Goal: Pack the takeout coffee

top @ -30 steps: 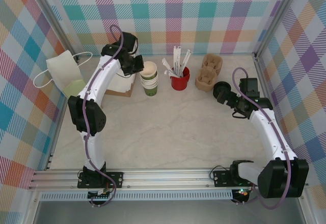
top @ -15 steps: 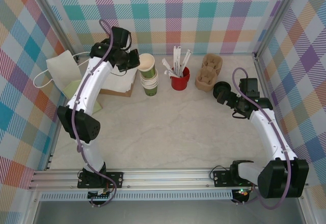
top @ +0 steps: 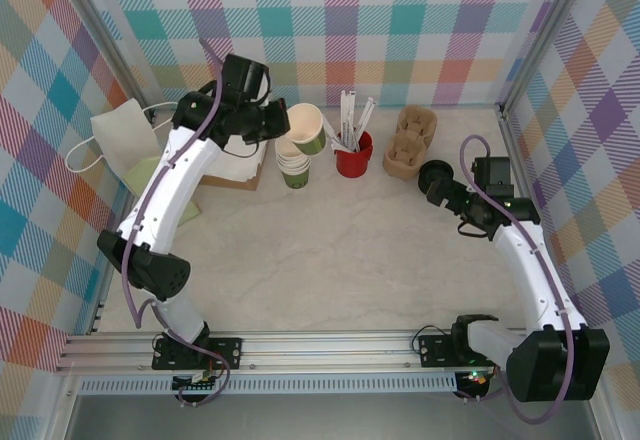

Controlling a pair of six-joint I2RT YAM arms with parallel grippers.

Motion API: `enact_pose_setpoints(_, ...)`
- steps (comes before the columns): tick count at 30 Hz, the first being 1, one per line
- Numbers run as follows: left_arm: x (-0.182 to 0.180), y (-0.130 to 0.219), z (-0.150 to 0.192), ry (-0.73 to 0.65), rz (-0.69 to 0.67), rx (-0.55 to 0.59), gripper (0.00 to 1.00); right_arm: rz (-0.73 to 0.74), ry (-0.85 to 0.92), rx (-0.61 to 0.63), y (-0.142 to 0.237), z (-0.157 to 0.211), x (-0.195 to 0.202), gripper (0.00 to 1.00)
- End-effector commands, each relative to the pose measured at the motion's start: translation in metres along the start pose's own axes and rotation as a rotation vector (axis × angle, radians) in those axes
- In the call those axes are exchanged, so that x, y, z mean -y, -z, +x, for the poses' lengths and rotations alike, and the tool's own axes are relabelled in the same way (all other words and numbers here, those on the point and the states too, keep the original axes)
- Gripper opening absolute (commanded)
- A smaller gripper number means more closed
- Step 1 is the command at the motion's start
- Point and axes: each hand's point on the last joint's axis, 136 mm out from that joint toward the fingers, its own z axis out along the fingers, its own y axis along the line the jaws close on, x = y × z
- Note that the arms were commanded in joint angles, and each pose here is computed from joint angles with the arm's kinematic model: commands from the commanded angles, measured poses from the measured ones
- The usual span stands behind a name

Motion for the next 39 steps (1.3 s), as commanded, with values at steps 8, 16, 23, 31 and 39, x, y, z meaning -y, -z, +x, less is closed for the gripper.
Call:
enact_pose_setpoints(8, 0.021, 0.003, 0.049, -0.025, 0.04, -0.061, 0.03, -0.042, 0.007, -0.037, 0.0, 0.018, -0.002, 1.0)
enact_pose_setpoints(16, 0.02, -0.032, 0.075, -0.028, 0.014, -0.114, 0.04, -0.036, 0.02, -0.042, 0.005, 0.03, 0.004, 1.0)
enact_pose_setpoints(23, 0.012, -0.072, 0.099, -0.027, -0.021, -0.17, 0.04, -0.028, 0.022, -0.051, 0.004, 0.038, 0.009, 1.0)
enact_pose_setpoints(31, 0.005, -0.106, 0.124, -0.049, -0.069, -0.222, 0.04, -0.027, 0.025, -0.061, 0.0, 0.038, 0.008, 1.0)
enact_pose_setpoints(39, 0.0, -0.13, 0.143, -0.078, -0.101, -0.241, 0.04, -0.023, 0.034, -0.072, -0.003, 0.04, 0.009, 1.0)
